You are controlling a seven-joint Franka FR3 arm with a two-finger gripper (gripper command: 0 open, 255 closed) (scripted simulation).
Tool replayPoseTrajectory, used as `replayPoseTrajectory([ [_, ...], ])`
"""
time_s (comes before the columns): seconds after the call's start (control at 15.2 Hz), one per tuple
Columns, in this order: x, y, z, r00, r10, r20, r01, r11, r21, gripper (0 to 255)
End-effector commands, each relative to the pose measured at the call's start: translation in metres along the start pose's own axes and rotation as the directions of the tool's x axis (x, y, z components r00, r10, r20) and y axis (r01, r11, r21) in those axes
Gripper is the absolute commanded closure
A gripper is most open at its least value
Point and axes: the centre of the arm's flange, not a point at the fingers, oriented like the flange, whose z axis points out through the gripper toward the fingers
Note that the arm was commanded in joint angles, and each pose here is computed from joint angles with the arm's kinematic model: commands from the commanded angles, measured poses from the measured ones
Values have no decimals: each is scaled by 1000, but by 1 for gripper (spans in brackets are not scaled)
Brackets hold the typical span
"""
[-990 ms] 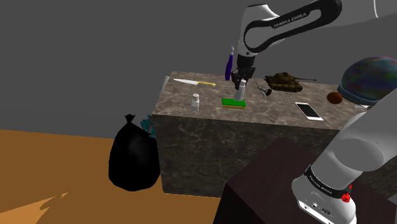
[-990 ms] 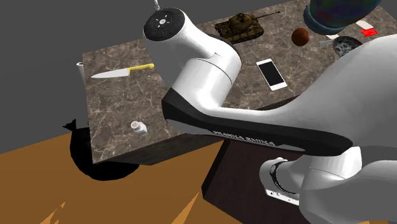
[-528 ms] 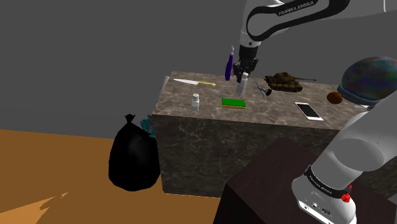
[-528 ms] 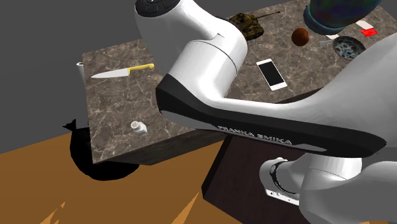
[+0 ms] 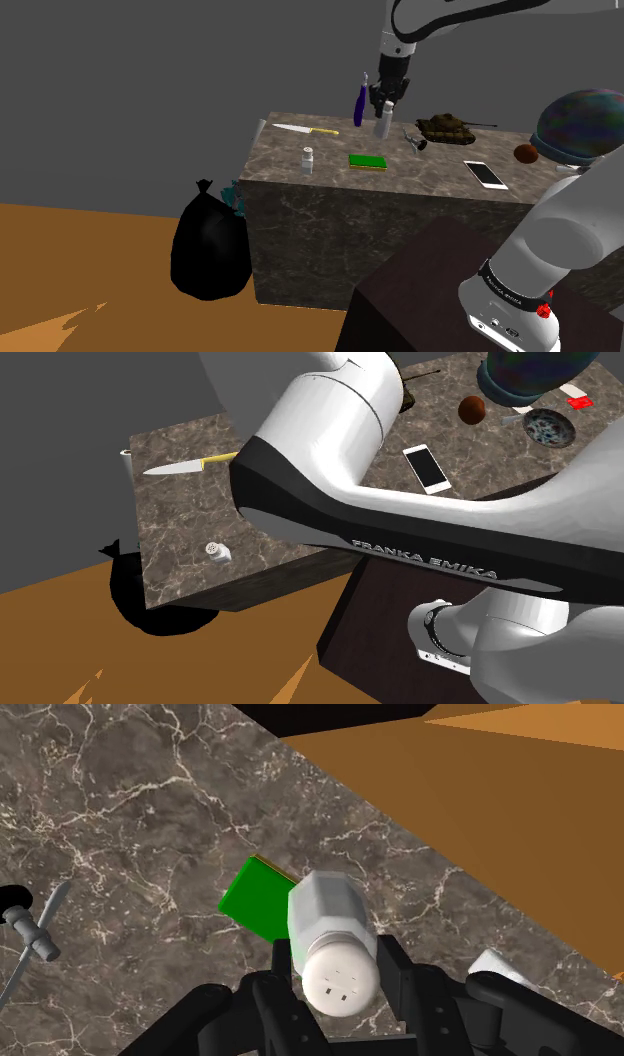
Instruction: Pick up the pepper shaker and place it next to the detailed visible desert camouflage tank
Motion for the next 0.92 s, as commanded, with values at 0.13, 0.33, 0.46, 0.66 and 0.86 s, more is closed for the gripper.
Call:
replayPoseTrajectory([
  [0.13,1,2,-22,1000,0,0,0,1000,0,255],
  [0.33,1,4,-38,1000,0,0,0,1000,0,255],
  [0.46,1,5,-47,1000,0,0,0,1000,0,255],
  [0.66,-7,43,-43,1000,0,0,0,1000,0,255],
  [0.86,-15,82,-39,1000,0,0,0,1000,0,255],
])
